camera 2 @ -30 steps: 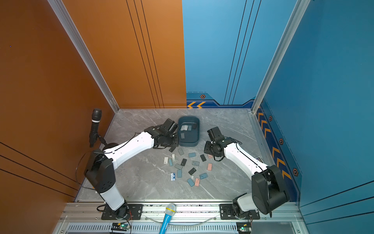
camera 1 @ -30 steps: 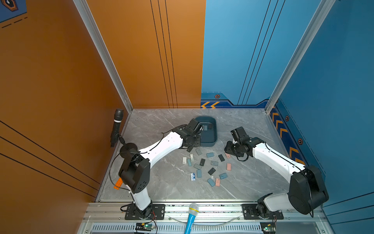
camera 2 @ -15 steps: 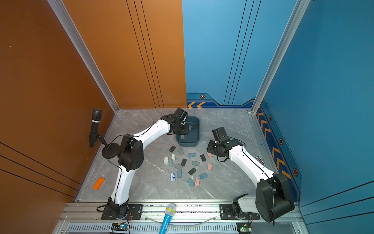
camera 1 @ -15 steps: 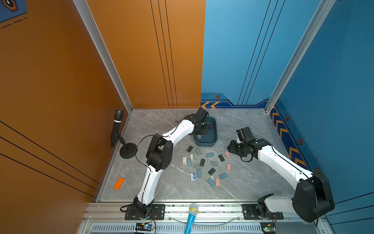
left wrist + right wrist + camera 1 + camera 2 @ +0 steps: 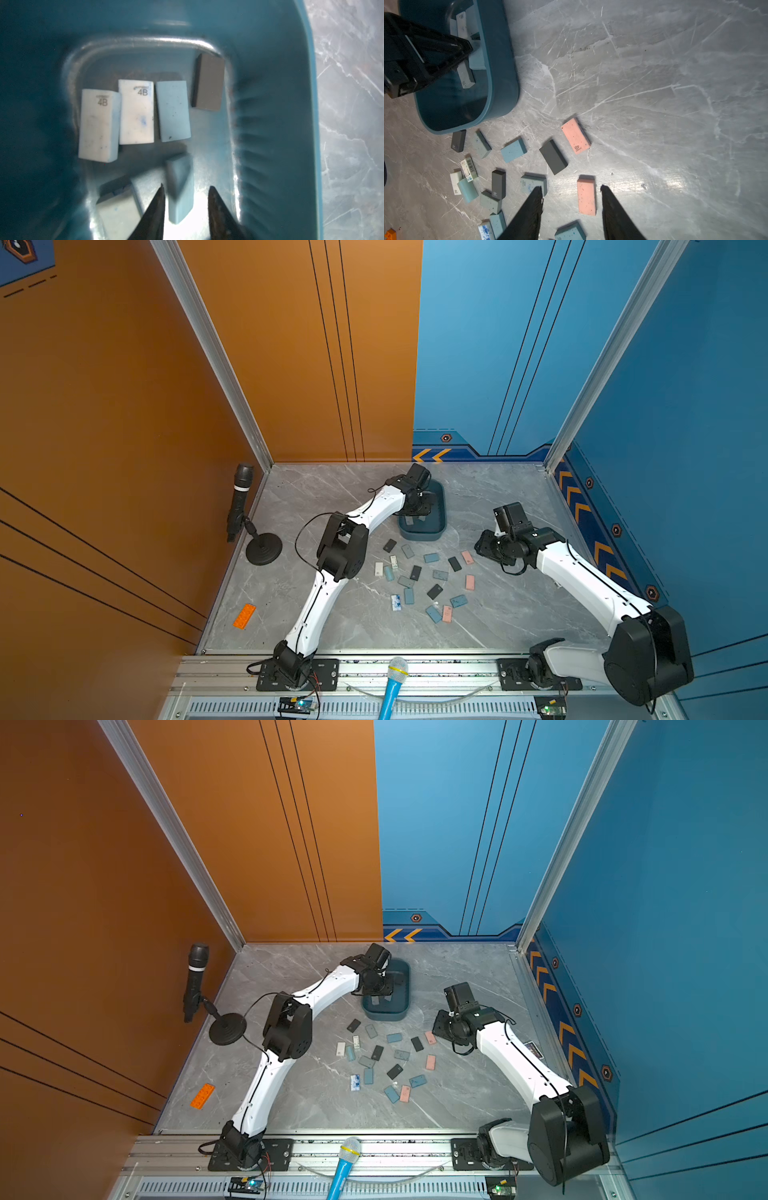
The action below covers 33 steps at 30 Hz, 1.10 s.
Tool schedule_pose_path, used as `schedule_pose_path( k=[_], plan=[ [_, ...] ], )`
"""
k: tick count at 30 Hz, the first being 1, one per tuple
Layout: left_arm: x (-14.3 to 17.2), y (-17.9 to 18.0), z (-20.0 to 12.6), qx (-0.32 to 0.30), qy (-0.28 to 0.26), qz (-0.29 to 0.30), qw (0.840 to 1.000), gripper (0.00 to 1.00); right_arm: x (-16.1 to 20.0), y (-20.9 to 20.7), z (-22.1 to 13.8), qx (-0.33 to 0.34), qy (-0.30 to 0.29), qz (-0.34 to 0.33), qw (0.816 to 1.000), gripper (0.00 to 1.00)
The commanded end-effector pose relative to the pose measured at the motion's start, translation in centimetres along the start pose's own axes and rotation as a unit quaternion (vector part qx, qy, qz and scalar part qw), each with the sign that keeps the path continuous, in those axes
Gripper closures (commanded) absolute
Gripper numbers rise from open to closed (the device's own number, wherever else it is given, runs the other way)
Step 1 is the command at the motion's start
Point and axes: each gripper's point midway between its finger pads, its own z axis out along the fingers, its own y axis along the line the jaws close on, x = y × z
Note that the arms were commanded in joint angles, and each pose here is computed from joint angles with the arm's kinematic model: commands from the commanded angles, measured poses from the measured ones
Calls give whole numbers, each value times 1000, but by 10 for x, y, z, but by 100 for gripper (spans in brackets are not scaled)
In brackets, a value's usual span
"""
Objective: Put the eraser in the storage box
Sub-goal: Place the eraser in the storage box, then pick up the eraser from the center of the board.
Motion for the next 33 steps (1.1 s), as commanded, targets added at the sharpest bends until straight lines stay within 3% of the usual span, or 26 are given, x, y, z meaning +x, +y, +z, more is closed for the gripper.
schedule_pose_path(
  k=[1,16,33],
  plan=[
    [1,-1,1,7,9,-8,1000,58,8,-6,-5,5,11,7,1000,52],
    [4,-26,-41,21,-7,-2,1000,55,12,0,-4,-17,24,-9,1000,52],
    [86,-63,-101,12,8,97,995,56,29,-4,10,21,70,-55,996,48]
  ],
)
